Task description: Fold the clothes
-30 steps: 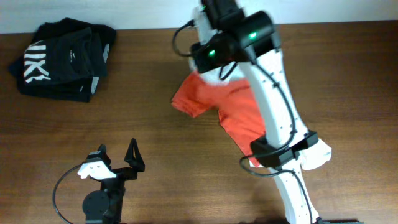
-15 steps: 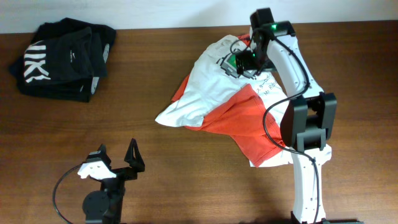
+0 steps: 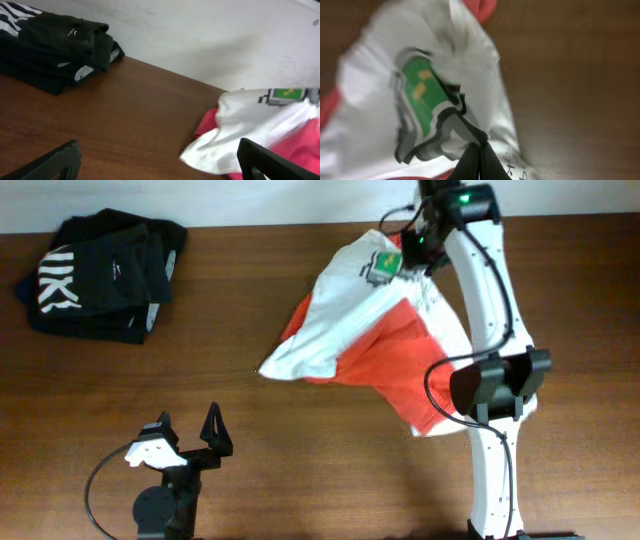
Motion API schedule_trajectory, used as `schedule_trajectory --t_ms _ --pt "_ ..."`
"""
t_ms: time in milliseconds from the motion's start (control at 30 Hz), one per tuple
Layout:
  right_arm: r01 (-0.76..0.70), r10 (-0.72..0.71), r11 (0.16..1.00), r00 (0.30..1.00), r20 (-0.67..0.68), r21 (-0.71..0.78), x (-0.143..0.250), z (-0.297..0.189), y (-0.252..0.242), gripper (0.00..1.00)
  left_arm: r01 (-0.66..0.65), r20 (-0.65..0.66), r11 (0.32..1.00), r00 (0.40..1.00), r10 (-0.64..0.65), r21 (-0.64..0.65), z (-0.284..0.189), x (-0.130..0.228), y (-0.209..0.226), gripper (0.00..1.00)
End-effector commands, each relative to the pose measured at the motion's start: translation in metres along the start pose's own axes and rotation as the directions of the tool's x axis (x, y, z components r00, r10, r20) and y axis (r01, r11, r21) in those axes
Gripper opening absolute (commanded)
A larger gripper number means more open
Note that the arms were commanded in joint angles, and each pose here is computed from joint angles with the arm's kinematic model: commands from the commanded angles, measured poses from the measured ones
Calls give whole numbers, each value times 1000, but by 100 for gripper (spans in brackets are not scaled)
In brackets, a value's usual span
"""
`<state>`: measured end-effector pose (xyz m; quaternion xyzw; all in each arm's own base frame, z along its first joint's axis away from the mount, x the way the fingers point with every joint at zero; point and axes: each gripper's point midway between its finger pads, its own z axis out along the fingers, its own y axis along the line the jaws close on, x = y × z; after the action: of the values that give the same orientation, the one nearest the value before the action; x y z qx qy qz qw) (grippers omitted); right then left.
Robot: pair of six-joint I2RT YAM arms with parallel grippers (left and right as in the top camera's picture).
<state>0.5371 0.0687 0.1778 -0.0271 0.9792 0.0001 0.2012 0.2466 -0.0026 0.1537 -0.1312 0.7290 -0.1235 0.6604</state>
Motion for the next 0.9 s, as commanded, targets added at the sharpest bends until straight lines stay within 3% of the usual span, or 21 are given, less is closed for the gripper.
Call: schedule_trajectory --t_ms 0,100,133,200,267,367,433,500,533,567,600,667,700,767,833,867 --pt "-81 78 997 958 276 0 -42 -99 -23 4 9 -2 1000 1000 -9 0 0 2 0 99" --pt "-184 180 982 865 469 -38 -51 -192 -57 4 9 -2 1000 1000 -9 0 0 2 0 99" --pt "-194 193 979 814 548 -57 -44 -244 -66 4 9 -2 1000 1000 -9 0 0 2 0 99" --pt "-217 213 974 753 623 -70 -37 -289 -73 4 9 -2 1000 1000 -9 0 0 2 0 99" --pt "-441 304 898 622 721 1 -12 -343 -133 4 9 -2 1000 1000 -9 0 0 2 0 99" --pt "-724 393 676 516 761 141 30 -353 -230 4 9 -2 1000 1000 -9 0 0 2 0 99" --pt "-830 469 529 460 754 178 61 -345 -290 4 9 -2 1000 1000 -9 0 0 2 0 99" --pt "-915 557 364 365 746 175 99 -335 -347 20 9 -2 1000 1000 -9 0 0 2 0 99" --pt "-914 600 378 364 712 149 102 -324 -355 45 9 -2 1000 1000 -9 0 0 2 0 99" --pt "-899 634 421 387 669 122 99 -311 -352 92 9 -2 1000 1000 -9 0 0 2 0 99" --pt "-864 662 497 439 608 82 88 -293 -340 99 9 -2 1000 1000 -9 0 0 2 0 99" --pt "-775 697 629 533 479 -53 63 -262 -299 99 9 -2 1000 1000 -9 0 0 2 0 99" --pt "-676 676 719 628 386 -161 45 -243 -260 99 9 -2 1000 1000 -9 0 0 2 0 99" --pt "-497 562 821 789 249 -280 29 -213 -185 99 9 -2 1000 1000 -9 0 0 2 0 99" --pt "-382 444 872 881 165 -307 28 -193 -129 99 9 -2 1000 1000 -9 0 0 2 0 99" --pt "-229 284 915 951 125 -334 28 -180 -74 99 9 -2 1000 1000 -9 0 0 2 0 99"
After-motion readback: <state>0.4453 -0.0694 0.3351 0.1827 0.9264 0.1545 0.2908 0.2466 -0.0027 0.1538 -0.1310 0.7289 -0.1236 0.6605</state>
